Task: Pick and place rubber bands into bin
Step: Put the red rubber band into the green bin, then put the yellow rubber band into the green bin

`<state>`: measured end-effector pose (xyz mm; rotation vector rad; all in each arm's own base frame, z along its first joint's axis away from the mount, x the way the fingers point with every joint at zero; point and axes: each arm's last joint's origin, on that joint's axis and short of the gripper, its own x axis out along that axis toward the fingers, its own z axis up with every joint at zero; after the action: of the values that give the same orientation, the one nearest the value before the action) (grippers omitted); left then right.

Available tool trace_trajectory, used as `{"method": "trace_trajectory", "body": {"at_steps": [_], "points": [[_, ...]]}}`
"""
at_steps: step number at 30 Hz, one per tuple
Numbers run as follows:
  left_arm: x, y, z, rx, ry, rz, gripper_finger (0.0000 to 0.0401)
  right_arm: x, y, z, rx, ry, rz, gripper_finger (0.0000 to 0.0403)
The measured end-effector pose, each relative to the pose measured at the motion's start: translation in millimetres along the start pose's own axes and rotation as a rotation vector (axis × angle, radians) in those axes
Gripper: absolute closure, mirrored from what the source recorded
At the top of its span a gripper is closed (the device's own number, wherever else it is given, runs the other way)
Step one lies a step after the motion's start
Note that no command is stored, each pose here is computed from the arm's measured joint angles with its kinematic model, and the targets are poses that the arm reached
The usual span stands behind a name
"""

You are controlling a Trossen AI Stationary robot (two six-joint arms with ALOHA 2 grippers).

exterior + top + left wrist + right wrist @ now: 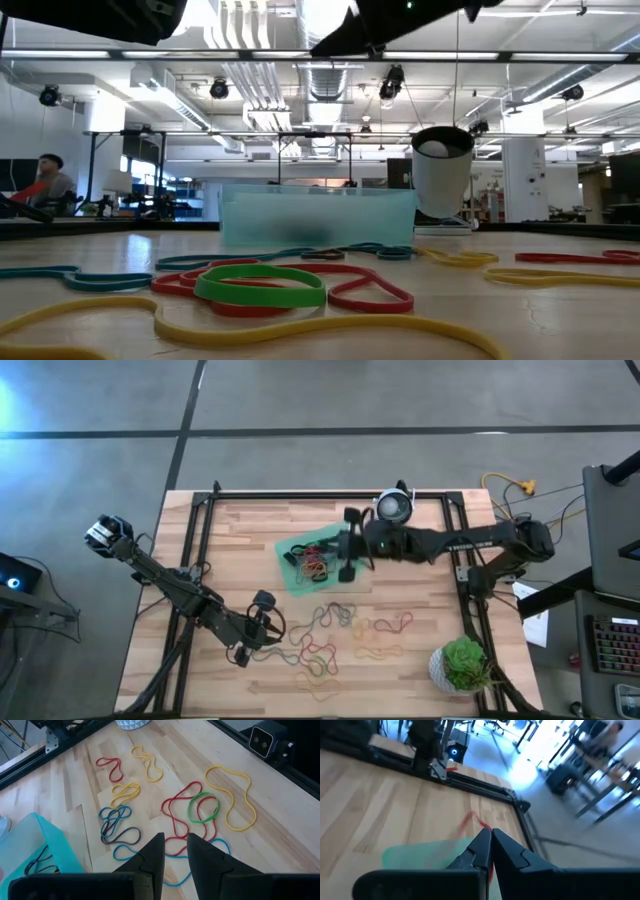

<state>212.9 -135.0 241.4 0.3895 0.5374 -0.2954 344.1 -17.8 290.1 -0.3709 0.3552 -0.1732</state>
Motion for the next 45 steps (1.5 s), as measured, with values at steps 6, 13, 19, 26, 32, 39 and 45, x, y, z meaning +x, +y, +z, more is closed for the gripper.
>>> {"method": "trace_trajectory", "body": {"at_steps": [6,13,19,26,32,39,45], "points": [[0.3,-0.2,-1.4,0.002,0.004,0.0,0.0334,8.2,-32.5,-31.9,0.175,0.057,0.013,0.0394],[0.6,-0.5,-2.2,0.005,0.006,-0.001,0.0334,16.0,-35.4,-73.7,0.242,0.184,-0.002,0.0394],[0.7,-0.5,-2.3,0.002,-0.002,0.0,0.0334,21.6,-30.0,-86.1,0.271,0.225,0.014,0.0388],[0.7,-0.5,-2.0,0.001,-0.005,0.001,0.0334,21.7,-29.1,-85.9,0.301,0.217,0.046,0.0332],[0.7,-0.5,-2.0,0.0,-0.005,0.0,0.0334,20.8,-24.2,-84.7,0.293,0.201,0.168,0.0283],[0.7,-0.5,-2.0,-0.001,-0.005,0.0,0.0334,5.7,8.0,-81.7,0.287,0.308,0.429,0.0271],[0.7,-0.5,-1.9,-0.002,-0.006,0.0,0.0334,-8.9,56.5,-73.8,0.261,0.41,0.563,0.0285]]}}
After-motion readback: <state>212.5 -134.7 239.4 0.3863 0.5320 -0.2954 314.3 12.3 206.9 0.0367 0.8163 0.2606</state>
